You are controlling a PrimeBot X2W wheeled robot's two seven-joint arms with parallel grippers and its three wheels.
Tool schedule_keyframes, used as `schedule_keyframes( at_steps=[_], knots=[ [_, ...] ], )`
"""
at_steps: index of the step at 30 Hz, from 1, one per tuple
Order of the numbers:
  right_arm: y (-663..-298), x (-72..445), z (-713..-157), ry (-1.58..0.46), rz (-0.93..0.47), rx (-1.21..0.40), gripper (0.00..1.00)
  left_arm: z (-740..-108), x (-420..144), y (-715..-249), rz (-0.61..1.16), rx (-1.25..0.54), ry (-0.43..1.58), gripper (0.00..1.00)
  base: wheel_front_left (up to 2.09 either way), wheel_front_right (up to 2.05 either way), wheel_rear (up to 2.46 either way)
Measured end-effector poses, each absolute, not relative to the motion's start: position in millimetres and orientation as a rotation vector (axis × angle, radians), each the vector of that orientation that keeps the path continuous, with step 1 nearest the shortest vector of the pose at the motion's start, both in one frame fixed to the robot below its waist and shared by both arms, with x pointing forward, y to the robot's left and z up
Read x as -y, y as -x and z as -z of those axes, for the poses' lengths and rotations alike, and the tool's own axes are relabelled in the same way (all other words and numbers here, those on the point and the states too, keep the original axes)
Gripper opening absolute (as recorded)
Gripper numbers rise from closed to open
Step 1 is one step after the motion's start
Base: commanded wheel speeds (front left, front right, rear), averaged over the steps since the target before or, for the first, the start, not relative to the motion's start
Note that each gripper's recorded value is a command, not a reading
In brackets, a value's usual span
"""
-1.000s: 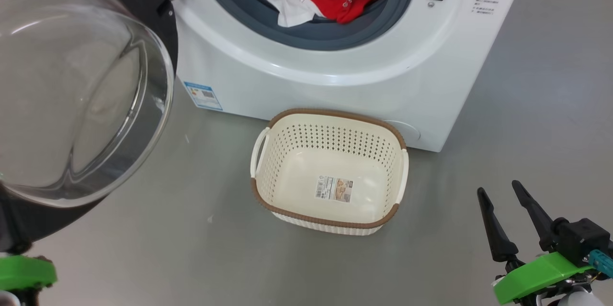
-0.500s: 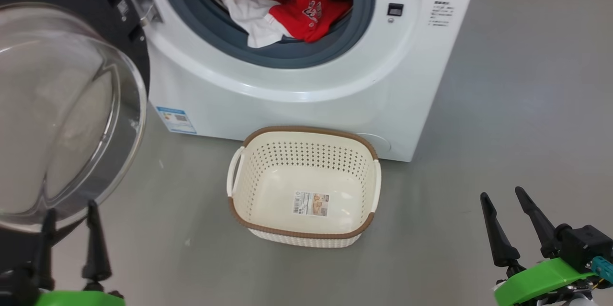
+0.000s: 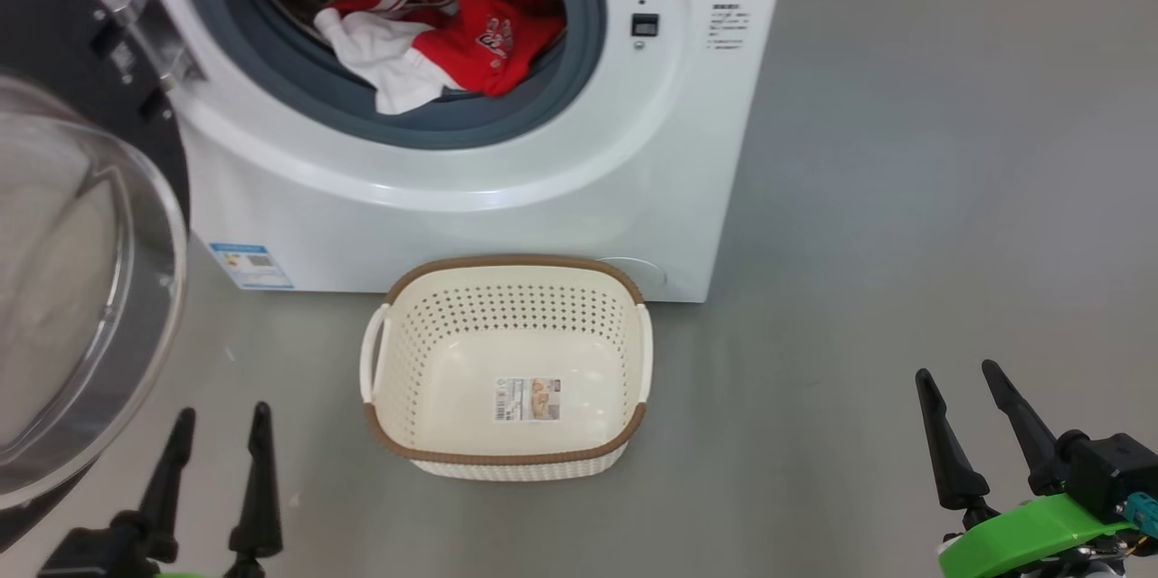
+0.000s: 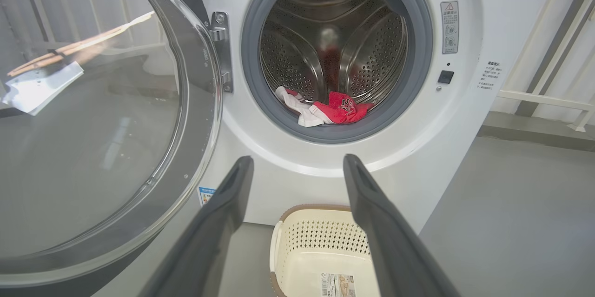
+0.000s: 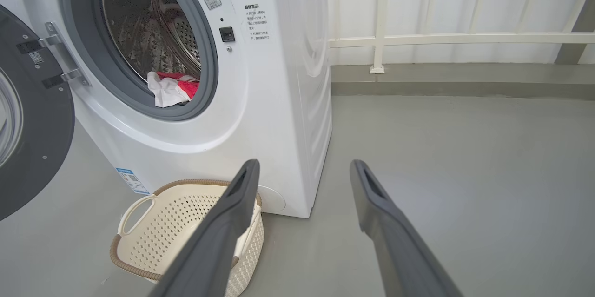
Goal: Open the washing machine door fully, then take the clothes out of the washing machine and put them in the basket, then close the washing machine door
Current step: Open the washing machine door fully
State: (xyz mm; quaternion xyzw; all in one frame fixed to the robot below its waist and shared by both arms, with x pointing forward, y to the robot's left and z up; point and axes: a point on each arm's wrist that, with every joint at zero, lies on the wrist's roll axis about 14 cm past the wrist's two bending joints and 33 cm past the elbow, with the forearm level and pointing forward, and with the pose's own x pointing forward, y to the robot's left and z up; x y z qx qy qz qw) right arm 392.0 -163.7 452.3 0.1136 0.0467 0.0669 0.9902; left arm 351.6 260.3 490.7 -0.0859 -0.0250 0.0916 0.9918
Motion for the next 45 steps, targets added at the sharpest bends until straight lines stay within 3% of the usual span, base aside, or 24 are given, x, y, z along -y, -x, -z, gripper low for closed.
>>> schedule_keyframes(
  at_steps=[16, 45],
  knots=[
    [-373, 206, -458, -0.228, -0.005, -0.068, 1.0, -484, -193, -373, 0.02, 0.021, 0.203, 1.0, 0.0, 0.0, 0.0],
    [-374, 208, -455, -0.233, 0.007, -0.073, 1.0, -495, -181, -376, 0.06, 0.051, 0.213, 1.0, 0.0, 0.0, 0.0]
  ],
)
